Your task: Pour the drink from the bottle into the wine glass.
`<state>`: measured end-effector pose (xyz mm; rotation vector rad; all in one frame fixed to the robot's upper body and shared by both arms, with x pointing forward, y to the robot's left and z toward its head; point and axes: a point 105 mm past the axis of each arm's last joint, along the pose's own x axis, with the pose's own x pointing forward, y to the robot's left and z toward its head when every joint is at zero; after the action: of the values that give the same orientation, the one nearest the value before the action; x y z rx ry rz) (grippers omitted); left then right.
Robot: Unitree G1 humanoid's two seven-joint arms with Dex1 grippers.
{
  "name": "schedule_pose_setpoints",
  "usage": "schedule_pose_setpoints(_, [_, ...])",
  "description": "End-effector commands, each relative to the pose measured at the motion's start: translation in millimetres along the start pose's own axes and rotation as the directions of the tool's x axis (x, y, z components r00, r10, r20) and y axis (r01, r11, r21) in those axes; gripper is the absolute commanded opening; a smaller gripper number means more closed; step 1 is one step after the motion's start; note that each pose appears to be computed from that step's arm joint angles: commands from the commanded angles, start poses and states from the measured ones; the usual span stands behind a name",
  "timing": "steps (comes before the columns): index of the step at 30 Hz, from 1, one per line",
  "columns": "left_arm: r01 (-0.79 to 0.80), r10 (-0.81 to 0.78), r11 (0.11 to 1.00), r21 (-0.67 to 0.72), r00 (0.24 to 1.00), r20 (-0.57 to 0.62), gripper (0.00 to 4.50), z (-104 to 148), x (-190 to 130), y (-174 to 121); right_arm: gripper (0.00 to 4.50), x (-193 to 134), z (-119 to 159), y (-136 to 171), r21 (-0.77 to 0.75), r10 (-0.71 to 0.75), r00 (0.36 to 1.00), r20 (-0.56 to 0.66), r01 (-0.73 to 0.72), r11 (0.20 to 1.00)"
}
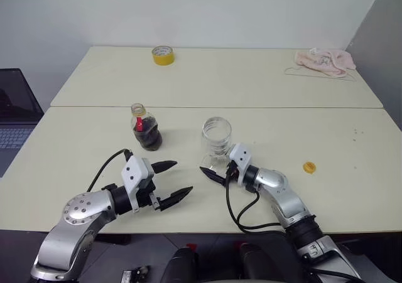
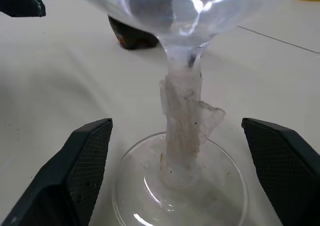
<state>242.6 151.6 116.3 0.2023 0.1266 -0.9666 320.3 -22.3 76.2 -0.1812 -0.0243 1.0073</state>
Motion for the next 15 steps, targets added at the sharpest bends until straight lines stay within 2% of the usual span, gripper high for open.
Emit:
schedule_pose_setpoints(1, [-0.027,0.026,0.999,0.018,0.999,0.024,4.50,5.7,0.8,2.6,4.46,-12.5,13.5,-3.6,-0.011,-0.016,0.999,0.037,0.017,1.000])
schedule_pose_setpoints(5, [-0.036,0.036,0.999,0.009,0.999,0.016,4.50,3.8,2.2,2.9,4.46,-22.2,16.2,1.1,-0.009,-0.004,1.000,0.025,0.004,1.000])
schedule_pose_setpoints(10, [-0.063,0.064,0.998,-0.022,0.997,0.031,4.50,3.6,3.7,1.6,4.46,-57.8,24.0,3.5,-0.021,0.003,1.000,-0.005,-0.004,1.000])
schedule_pose_setpoints(15, [-0.102,0.102,0.995,-0.012,0.993,0.058,4.50,7.4,2.1,1.2,4.46,-84.4,47.2,2.7,0.004,-0.021,1.000,0.002,0.021,1.000])
